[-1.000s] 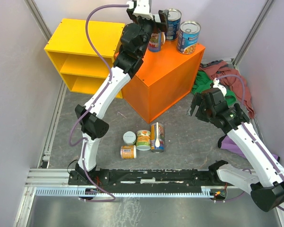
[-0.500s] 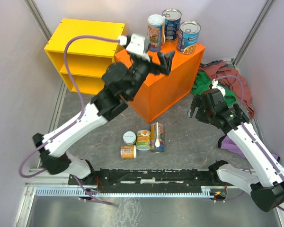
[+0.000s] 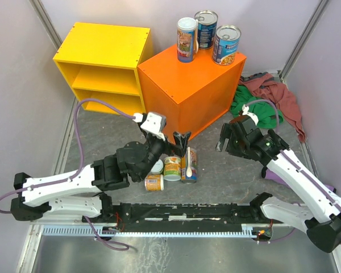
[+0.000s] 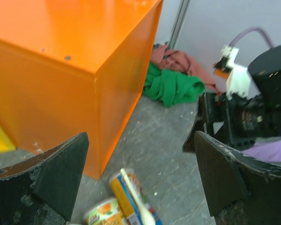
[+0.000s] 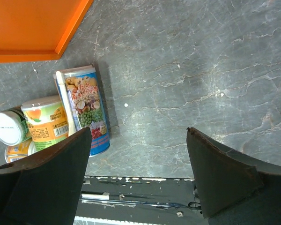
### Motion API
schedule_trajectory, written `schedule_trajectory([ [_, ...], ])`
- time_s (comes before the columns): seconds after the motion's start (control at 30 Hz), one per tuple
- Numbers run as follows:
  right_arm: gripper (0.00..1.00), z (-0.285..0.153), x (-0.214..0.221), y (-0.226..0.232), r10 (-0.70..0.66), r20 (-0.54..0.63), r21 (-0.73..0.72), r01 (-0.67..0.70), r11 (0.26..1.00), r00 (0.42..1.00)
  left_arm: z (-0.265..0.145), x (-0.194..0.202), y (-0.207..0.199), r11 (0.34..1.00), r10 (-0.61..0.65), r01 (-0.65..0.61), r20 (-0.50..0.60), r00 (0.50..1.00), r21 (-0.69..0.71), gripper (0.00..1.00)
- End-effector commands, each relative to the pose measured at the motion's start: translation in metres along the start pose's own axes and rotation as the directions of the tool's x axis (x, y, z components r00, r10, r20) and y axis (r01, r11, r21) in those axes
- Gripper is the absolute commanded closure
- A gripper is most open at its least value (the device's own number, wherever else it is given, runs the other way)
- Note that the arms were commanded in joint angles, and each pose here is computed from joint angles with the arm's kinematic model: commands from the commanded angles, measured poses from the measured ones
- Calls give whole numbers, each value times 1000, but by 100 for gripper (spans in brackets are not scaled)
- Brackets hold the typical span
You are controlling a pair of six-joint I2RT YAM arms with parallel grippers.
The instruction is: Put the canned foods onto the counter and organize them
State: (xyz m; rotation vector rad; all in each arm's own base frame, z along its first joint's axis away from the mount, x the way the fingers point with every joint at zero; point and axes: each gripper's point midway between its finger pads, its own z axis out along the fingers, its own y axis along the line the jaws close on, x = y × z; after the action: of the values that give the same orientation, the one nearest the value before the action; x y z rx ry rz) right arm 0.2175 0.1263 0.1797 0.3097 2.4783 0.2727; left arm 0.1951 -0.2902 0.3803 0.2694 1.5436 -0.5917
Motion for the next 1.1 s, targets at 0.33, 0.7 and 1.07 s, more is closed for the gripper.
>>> schedule_trajectory([
  [0.33,10,5,19,-15,192,23,25,-192,981,981,9,122,-3,993,-22,-6,-227,974,-122,1],
  [0.7,10,-3,29,-24,202,18,10,-202,979,979,65,187,-1,983,-121,44,-452,884,-178,1],
  [1.07,9,-1,31,-17,180,-4,-22,-180,983,984,106,228,-3,971,-190,52,-613,767,-235,1],
])
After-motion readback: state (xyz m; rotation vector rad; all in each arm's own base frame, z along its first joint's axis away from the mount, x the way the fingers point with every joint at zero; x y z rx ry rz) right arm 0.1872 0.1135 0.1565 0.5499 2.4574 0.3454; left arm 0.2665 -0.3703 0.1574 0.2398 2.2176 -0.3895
